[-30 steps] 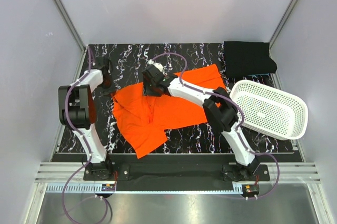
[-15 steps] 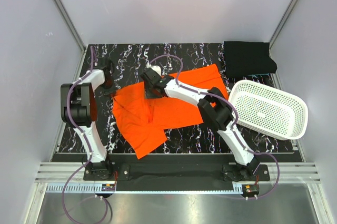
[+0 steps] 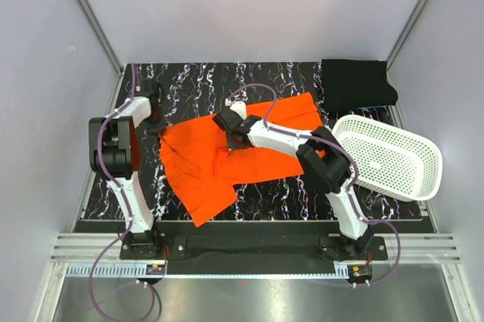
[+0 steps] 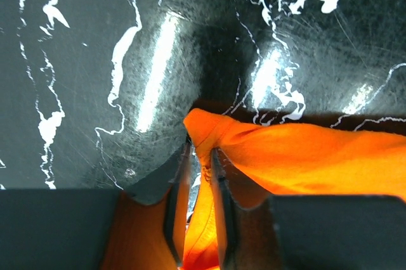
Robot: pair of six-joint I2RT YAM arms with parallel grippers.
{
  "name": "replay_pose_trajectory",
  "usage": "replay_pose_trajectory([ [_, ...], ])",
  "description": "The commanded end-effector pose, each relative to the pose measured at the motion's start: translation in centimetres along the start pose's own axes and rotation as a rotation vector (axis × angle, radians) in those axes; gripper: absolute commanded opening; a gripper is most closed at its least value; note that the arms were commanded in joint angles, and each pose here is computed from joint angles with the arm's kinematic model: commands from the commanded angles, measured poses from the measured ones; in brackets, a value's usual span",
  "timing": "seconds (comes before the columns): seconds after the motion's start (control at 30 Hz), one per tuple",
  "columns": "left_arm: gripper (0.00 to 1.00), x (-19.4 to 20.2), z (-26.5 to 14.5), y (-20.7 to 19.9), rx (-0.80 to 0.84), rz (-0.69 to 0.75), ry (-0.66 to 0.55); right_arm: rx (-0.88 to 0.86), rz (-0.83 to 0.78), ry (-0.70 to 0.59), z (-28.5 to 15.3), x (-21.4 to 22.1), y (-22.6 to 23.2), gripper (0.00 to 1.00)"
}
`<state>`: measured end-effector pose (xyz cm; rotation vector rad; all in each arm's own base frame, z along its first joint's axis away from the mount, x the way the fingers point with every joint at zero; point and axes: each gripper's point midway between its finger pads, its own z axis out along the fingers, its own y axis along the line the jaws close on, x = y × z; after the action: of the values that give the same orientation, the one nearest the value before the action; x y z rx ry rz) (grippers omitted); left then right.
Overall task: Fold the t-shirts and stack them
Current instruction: Fold the tshirt
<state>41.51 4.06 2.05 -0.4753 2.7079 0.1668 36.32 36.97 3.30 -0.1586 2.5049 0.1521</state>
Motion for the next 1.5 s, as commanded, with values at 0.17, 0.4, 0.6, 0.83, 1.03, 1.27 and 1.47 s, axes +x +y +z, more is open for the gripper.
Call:
replay_pose_trajectory([
  [0.17,0.27,-2.4,0.3,1.1,-0.048,0.007,-0.049,0.059,0.039,-0.095,-2.5,-1.9,-2.2,0.0],
  [0.4,0.31,-4.5,-1.4,1.3,-0.051,0.009,-0.099,0.076,0.076,-0.089,-2.4,-1.6,-3.3,0.03],
  [0.6,0.31,-4.6,-2.6,1.4,-0.063,0.01,-0.1,0.021,0.086,-0.085,-4.2,-2.1,-3.0,0.21],
  [0.83,0.33,-5.3,-5.1,1.3,-0.054,0.016,-0.147,-0.088,0.109,-0.084,-6.3,-3.7,-1.5,0.31],
  [1.03,0.35,-5.3,-5.9,-0.4,0.03,0.002,-0.154,-0.25,0.074,-0.046,-4.0,-4.8,3.2,0.24],
  [1.27,0.34,-2.7,-4.4,-2.7,0.142,0.009,-0.091,-0.213,0.078,0.025,-0.5,-2.3,2.6,0.24],
  [1.47,0.33,0.2,-0.8,-2.2,0.09,0.003,0.003,-0.14,0.086,0.044,-0.1,-0.5,0.2,0.24],
])
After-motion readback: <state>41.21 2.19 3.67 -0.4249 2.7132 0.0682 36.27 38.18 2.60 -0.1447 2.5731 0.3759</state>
